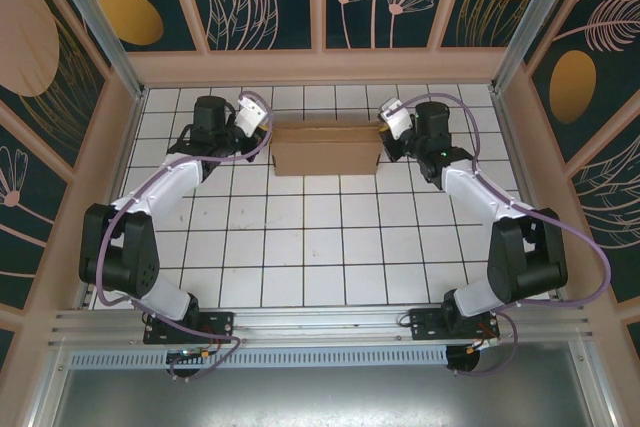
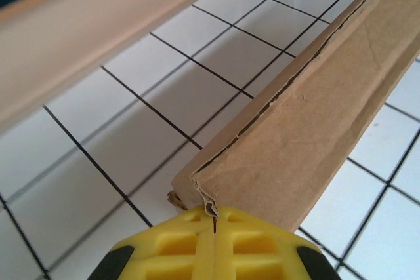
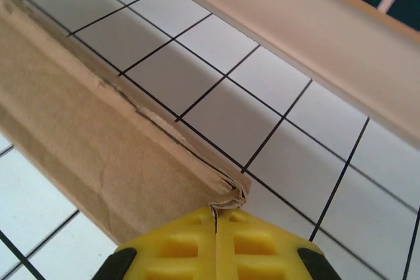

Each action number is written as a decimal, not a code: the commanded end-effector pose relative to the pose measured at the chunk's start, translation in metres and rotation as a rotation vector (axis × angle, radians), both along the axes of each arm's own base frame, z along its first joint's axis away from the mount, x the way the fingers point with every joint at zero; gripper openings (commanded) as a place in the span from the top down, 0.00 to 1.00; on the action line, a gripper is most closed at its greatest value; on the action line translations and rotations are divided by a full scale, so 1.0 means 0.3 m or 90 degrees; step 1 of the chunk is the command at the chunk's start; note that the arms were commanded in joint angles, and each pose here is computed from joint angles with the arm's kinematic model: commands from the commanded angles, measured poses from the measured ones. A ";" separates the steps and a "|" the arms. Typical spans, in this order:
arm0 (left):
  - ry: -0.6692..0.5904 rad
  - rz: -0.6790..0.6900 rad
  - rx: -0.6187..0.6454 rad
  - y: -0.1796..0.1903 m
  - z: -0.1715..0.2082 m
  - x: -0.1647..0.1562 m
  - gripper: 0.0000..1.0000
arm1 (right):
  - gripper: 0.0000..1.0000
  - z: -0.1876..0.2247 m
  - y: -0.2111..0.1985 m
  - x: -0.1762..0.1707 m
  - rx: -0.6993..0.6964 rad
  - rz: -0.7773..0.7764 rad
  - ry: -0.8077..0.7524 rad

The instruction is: Fold the paper box

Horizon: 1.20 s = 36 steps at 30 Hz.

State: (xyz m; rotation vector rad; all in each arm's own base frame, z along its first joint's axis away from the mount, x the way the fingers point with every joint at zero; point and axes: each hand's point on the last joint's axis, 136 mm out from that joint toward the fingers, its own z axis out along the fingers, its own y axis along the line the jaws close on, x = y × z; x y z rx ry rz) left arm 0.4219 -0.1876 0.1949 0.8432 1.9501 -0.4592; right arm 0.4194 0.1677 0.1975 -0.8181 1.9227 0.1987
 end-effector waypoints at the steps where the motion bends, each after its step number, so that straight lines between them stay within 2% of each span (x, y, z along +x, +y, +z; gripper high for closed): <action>1: 0.100 0.016 -0.080 -0.072 0.012 -0.023 1.00 | 1.00 0.066 0.073 -0.021 0.062 0.001 0.030; 3: 0.137 0.042 -0.095 -0.070 0.013 -0.010 1.00 | 1.00 0.083 0.078 -0.021 0.089 -0.010 0.042; 7: 0.203 0.103 -0.111 -0.057 0.005 0.018 1.00 | 1.00 0.117 0.056 0.013 0.155 -0.097 0.091; 10: 0.246 0.132 -0.112 -0.052 -0.004 0.029 1.00 | 1.00 0.105 0.068 0.025 0.164 -0.118 0.159; 15: 0.315 0.161 -0.104 -0.055 -0.037 0.052 1.00 | 1.00 0.101 0.075 0.045 0.182 -0.149 0.215; 23: 0.331 0.171 -0.119 -0.065 -0.008 0.068 1.00 | 1.00 0.056 0.078 0.053 0.200 -0.177 0.303; 30: 0.354 0.181 -0.117 -0.064 -0.040 0.068 1.00 | 1.00 0.026 0.060 0.050 0.179 -0.191 0.301; 36: 0.351 0.188 -0.120 -0.064 -0.007 0.082 1.00 | 1.00 -0.023 0.042 0.032 0.149 -0.199 0.300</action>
